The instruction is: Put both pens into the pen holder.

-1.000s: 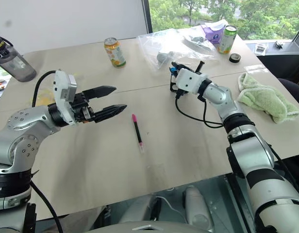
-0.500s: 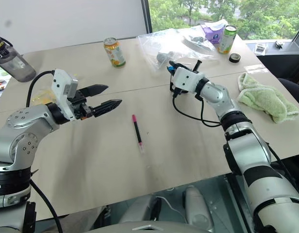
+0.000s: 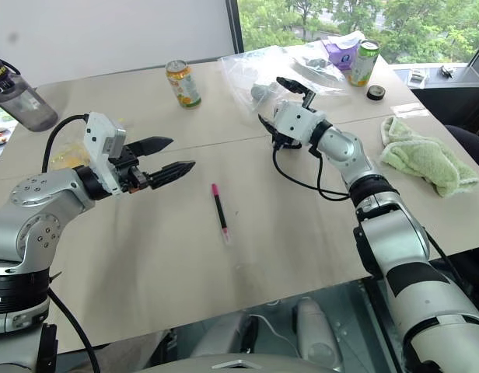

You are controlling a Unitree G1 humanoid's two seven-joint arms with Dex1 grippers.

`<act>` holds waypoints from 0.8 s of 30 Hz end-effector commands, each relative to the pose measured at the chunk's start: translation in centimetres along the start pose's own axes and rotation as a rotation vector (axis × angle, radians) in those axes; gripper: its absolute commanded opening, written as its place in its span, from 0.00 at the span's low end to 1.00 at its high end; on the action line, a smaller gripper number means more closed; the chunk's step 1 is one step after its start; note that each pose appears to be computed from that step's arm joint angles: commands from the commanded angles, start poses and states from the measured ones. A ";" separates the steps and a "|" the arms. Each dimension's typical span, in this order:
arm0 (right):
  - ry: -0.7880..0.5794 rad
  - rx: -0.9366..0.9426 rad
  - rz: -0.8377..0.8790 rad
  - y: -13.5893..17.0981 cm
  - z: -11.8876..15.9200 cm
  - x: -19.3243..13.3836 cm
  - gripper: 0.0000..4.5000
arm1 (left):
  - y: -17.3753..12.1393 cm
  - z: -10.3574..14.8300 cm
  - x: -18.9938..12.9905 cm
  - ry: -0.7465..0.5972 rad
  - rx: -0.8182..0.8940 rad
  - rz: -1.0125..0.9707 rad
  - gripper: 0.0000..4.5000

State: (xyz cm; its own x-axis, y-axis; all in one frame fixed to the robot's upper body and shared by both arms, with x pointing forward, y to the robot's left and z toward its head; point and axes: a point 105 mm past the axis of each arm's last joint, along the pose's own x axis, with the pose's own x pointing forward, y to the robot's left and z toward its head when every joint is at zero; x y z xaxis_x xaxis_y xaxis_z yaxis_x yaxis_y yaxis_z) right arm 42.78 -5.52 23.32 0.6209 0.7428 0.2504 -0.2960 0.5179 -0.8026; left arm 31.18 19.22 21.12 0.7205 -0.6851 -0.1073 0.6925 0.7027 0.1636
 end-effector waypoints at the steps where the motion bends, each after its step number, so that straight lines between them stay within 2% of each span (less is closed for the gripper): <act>1: -0.058 0.008 -0.051 -1.8 1.4 0.2 0.99 | 0.1 0.9 -0.4 -0.017 0.045 0.008 0.93; 4: -0.087 0.101 -0.025 -1.4 1.7 0.1 0.99 | 0.2 0.8 -0.6 -0.012 0.048 0.009 0.93; 7: -0.114 0.291 0.099 1.1 2.3 -0.1 0.99 | 0.0 0.3 -1.1 -0.003 0.044 -0.001 0.93; 11: -0.137 0.497 0.281 4.9 4.9 -1.4 0.99 | -0.4 -1.0 -1.9 0.017 0.002 -0.026 0.93; 14: -0.149 0.594 0.346 6.2 6.8 -2.9 0.99 | -1.3 -2.4 -1.9 0.060 -0.033 -0.051 0.93; 20: -0.102 0.787 0.440 6.9 7.6 -8.2 0.99 | -3.8 -5.0 0.1 0.121 -0.154 0.039 0.93; 24: 0.009 0.856 0.498 7.5 7.0 -13.2 0.99 | -4.9 -7.5 1.3 0.174 -0.254 0.211 0.93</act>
State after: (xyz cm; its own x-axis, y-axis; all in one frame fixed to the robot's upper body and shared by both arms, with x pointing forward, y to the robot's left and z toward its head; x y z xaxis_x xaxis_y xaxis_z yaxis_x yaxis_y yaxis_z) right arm 28.47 -7.99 16.09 0.3173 0.9470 -0.0498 -0.9421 0.3088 -0.1303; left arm 28.91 16.34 12.57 0.7881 -0.5548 -0.2666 0.5566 0.8273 -0.0761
